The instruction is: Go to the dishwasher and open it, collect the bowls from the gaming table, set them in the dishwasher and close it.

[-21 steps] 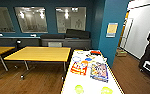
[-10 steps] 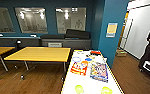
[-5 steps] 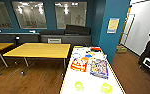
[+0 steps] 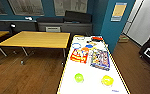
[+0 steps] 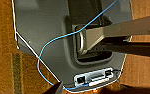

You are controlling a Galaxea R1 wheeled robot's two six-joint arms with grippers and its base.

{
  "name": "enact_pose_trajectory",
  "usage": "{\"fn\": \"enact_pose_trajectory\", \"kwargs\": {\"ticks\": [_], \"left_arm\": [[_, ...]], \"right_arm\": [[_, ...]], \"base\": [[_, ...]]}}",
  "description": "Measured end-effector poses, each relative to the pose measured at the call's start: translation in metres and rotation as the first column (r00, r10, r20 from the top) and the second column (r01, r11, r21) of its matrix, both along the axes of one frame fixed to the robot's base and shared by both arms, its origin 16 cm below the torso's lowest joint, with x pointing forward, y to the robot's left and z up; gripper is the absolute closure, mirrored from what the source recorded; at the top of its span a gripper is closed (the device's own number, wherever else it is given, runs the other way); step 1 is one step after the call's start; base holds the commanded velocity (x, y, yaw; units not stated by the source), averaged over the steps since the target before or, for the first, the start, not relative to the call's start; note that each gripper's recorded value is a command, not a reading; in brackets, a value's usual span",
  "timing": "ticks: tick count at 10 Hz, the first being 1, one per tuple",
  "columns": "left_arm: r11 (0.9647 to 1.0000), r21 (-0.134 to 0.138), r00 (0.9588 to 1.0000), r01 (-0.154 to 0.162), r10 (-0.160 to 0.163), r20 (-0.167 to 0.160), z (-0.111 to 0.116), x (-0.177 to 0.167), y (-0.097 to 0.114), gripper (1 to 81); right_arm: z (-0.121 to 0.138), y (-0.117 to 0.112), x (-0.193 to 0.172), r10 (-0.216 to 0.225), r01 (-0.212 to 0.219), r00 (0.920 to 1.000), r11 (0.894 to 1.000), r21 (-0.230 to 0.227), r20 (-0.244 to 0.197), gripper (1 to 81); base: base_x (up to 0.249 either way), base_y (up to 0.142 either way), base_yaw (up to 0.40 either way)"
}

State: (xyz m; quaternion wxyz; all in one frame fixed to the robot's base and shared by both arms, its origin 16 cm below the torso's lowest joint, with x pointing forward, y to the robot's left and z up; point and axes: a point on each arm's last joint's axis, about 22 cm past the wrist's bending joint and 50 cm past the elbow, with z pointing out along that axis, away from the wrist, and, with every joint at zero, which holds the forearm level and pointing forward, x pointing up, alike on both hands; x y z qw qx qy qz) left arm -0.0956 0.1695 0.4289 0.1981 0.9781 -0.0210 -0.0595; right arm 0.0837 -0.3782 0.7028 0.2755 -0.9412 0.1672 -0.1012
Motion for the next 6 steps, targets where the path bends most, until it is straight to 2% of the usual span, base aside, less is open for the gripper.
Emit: {"fn": "enact_pose_trajectory", "kwargs": {"ticks": [3,5,6], "left_arm": [[1.0,0.0,0.9974,-0.004,0.004,-0.072,0.003,-0.027,0.0,1.0],[0.9999,0.003,0.9967,-0.01,0.01,-0.08,0.003,-0.029,0.0,1.0],[0.9999,0.003,0.9966,-0.013,0.013,-0.081,0.003,-0.029,0.0,1.0]], "right_arm": [[0.023,-0.01,0.08,-0.071,0.07,0.9965,0.997,0.022,0.044,1.0],[0.043,-0.042,0.136,-0.119,0.12,0.9871,0.993,-0.006,0.107,1.0],[0.053,-0.048,0.164,-0.126,0.128,0.9816,0.992,-0.003,0.143,1.0]], "base": [[0.0,0.0,0.0],[0.0,0.0,0.0],[0.0,0.0,0.0]]}}
